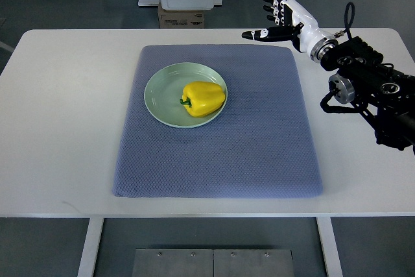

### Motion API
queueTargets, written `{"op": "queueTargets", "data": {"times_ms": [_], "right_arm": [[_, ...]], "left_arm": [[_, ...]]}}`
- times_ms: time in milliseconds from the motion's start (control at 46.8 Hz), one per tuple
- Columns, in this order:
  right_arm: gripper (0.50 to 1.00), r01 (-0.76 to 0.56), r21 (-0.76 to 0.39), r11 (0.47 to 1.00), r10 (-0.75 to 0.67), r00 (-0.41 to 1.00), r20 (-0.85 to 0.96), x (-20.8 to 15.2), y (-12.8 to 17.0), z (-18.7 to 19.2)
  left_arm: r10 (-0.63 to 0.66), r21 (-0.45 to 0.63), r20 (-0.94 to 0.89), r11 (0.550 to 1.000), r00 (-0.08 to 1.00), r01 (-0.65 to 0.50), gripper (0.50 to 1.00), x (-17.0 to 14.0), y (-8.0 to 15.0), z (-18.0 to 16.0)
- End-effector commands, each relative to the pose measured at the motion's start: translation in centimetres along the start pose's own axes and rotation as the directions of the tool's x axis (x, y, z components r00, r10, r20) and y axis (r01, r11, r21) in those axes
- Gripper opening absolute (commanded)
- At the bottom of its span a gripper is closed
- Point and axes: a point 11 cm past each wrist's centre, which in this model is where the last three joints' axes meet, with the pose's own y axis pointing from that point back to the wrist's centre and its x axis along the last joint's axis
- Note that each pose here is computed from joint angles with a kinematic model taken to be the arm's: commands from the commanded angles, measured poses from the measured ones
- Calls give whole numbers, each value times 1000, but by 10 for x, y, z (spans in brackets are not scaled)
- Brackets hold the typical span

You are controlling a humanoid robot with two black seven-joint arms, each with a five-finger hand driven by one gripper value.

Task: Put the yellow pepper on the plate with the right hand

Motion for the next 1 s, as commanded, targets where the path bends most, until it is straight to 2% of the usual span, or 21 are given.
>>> {"op": "queueTargets", "data": {"times_ms": [0, 320, 577, 982], "right_arm": [[996, -29, 8, 1000, 28, 999, 43, 7, 2, 1], [1000, -134, -3, 991, 132, 971, 199, 31, 17, 25], [1000, -184, -63, 981, 194, 932, 307, 39, 34, 58], [1000, -217, -130, 968, 247, 919, 306, 53, 57, 92]], "left_arm": [[0, 0, 0, 1000, 1000, 0, 1000, 0, 0, 0], [0, 0, 0, 1000, 1000, 0, 1000, 0, 0, 0], [0, 0, 0, 1000, 1000, 0, 1000, 0, 0, 0], [0, 0, 0, 1000, 1000, 0, 1000, 0, 0, 0]]}}
